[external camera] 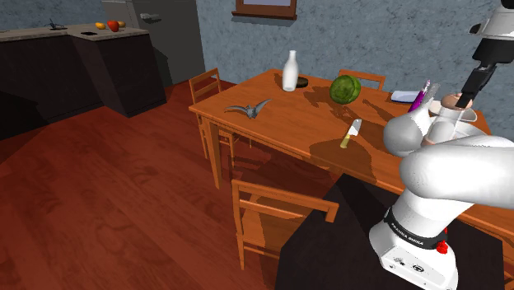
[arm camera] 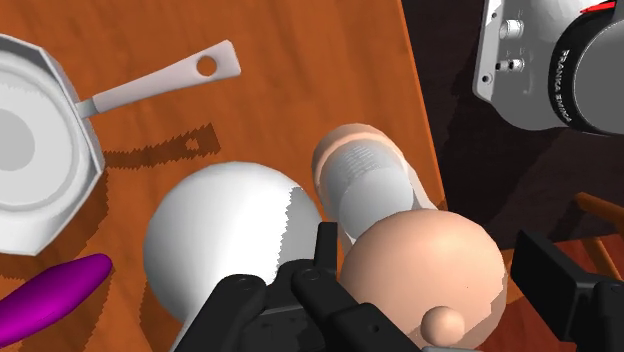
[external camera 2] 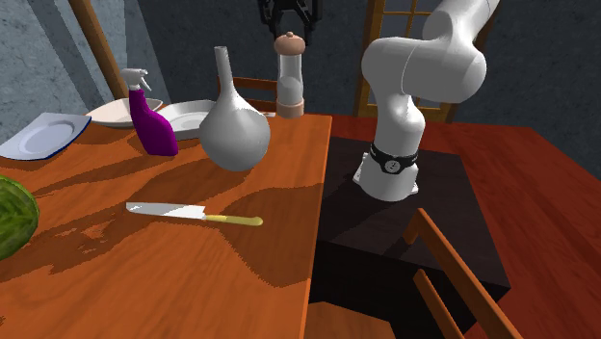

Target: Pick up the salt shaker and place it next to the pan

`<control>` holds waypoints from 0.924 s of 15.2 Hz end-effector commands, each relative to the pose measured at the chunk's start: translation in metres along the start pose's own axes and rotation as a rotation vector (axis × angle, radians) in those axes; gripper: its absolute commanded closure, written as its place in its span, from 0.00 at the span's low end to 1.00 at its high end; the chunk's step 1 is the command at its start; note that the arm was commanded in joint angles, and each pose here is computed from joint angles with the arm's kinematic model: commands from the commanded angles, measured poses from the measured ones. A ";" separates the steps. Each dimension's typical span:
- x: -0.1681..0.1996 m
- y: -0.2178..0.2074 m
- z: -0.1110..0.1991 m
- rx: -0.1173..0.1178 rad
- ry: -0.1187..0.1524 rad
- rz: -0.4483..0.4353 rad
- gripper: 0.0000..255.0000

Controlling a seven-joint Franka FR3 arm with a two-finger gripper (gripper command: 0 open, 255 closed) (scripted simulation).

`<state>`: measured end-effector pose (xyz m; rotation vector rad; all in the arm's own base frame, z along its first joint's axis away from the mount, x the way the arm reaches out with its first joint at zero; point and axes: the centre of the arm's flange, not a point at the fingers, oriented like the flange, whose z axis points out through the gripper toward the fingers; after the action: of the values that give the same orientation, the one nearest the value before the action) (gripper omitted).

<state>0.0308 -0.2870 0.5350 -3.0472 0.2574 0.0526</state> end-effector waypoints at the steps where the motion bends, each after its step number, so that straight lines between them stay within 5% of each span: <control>1: 0.000 0.001 0.010 0.000 0.000 0.000 1.00; 14: 0.002 0.006 0.079 0.000 0.000 0.000 1.00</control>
<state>0.0291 -0.2859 0.4607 -3.0471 0.2570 0.0525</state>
